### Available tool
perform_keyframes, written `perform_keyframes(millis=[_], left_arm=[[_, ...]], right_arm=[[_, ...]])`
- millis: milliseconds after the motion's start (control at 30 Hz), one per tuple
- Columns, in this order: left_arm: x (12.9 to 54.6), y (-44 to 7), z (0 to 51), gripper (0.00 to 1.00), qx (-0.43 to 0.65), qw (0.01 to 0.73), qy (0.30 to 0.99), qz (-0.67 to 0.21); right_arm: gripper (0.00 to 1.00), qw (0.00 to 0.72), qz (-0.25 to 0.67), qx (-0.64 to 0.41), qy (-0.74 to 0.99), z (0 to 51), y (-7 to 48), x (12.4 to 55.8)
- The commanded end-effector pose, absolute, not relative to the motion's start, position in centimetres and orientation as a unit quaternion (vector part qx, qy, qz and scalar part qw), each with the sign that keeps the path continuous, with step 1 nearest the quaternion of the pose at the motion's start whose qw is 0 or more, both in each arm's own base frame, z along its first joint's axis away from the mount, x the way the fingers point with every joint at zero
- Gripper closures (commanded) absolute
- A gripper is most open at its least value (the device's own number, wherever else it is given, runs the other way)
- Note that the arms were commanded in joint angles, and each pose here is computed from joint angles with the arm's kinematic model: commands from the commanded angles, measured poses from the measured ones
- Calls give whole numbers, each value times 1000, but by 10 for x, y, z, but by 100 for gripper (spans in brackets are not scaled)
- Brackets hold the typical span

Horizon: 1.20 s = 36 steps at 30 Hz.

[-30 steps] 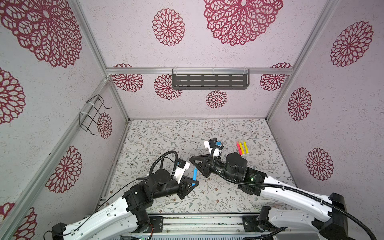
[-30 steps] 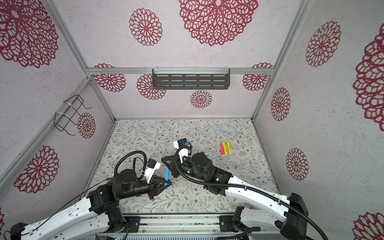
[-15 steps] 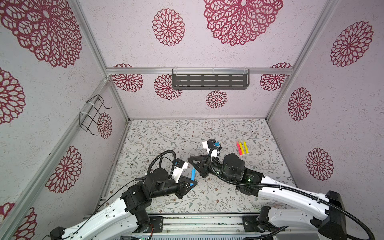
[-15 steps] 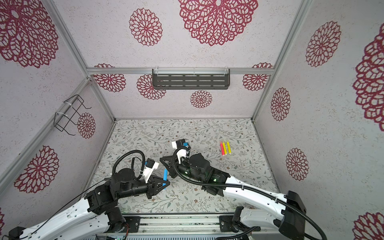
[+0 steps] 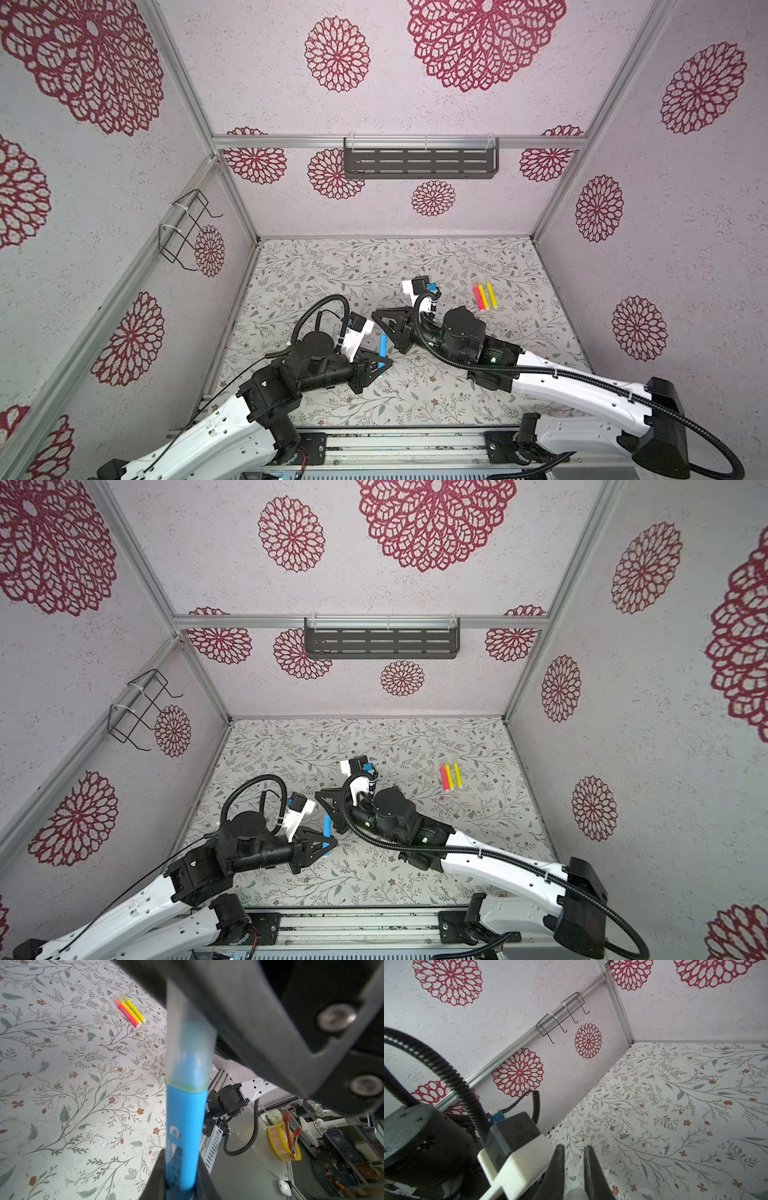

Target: Insert the pens into the pen caps

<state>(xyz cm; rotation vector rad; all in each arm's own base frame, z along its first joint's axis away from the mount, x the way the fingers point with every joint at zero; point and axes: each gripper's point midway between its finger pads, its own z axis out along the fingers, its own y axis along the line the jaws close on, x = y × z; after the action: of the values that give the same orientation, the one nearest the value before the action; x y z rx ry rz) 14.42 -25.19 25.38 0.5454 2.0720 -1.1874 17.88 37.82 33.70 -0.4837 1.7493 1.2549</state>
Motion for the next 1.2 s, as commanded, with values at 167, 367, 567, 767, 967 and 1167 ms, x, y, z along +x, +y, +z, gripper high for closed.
perform_keyframes(millis=[167, 367, 567, 767, 967, 1167], left_arm=[[194, -226, 386, 100, 115, 530, 676, -499], [199, -217, 393, 100, 100, 541, 671, -497], [201, -215, 389, 100, 94, 538, 673, -499], [204, -225, 366, 100, 91, 507, 688, -511], [205, -244, 312, 100, 86, 450, 727, -511], [198, -243, 294, 100, 86, 451, 744, -486]], right_arm=[[100, 274, 463, -333, 774, 232, 395, 99], [100, 273, 461, -334, 776, 229, 395, 98], [100, 282, 457, -330, 777, 232, 392, 101], [88, 298, 461, -322, 771, 245, 387, 103], [49, 338, 476, -324, 745, 276, 370, 103], [47, 376, 481, -303, 732, 296, 343, 107]])
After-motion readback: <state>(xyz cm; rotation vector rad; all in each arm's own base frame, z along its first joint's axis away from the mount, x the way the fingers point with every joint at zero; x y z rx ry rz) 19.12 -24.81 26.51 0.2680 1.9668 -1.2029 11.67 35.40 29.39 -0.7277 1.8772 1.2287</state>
